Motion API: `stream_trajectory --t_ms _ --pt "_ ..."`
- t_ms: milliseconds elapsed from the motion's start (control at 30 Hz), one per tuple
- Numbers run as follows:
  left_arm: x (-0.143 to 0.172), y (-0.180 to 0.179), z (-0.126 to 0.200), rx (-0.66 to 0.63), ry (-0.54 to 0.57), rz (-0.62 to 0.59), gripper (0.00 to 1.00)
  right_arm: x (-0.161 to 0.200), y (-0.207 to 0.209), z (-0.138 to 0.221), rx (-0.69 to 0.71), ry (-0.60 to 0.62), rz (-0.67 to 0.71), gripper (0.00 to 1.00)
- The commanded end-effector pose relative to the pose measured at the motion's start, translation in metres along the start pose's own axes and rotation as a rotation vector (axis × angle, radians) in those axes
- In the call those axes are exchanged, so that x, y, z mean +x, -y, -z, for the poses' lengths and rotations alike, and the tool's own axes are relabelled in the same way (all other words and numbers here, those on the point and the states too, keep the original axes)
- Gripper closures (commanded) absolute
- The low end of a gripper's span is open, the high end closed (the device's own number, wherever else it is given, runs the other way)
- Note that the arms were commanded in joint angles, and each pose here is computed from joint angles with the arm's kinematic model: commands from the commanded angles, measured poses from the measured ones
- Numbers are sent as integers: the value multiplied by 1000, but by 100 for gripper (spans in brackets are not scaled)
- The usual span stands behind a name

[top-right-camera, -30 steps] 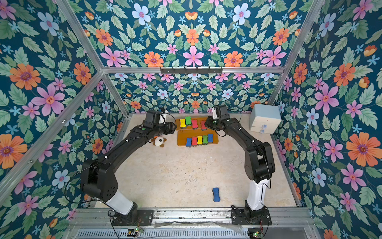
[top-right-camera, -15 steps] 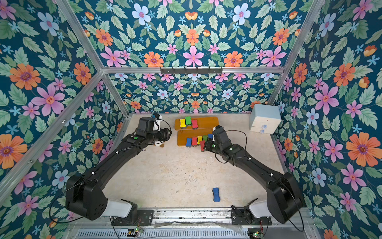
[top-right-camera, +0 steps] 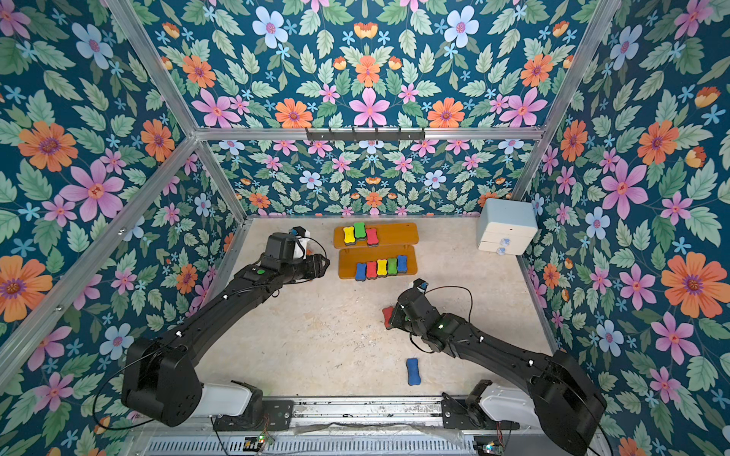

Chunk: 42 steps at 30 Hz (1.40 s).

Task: Remove the whiteboard erasers from the shelf
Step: Place the whiteboard eraser at the center of the board.

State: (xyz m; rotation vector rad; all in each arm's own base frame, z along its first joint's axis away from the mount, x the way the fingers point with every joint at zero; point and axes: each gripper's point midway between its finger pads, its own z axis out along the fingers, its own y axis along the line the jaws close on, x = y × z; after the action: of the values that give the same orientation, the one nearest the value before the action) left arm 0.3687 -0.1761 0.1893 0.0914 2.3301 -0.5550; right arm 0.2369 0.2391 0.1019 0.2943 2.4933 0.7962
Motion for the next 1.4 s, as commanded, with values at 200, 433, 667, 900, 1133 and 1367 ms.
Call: stream_trajectory --t_ms 200,433,667,900,1133,1367 --pt "21 -3 -6 19 -41 66 32 4 4 -7 -20 13 -48 100" --pt "27 -7 -5 7 -36 74 32 20 8 -11 -10 -4 -49 100" --pt "34 -11 -2 0 -36 65 31 44 11 -10 3 -18 -52 100" --pt "38 -11 -3 8 -36 57 31 75 20 -4 33 -38 -61 100" --pt "37 -7 -2 33 -28 55 30 96 33 13 78 -50 -63 100" --pt "41 -8 1 37 -25 57 30 112 50 23 126 -83 -71 100"
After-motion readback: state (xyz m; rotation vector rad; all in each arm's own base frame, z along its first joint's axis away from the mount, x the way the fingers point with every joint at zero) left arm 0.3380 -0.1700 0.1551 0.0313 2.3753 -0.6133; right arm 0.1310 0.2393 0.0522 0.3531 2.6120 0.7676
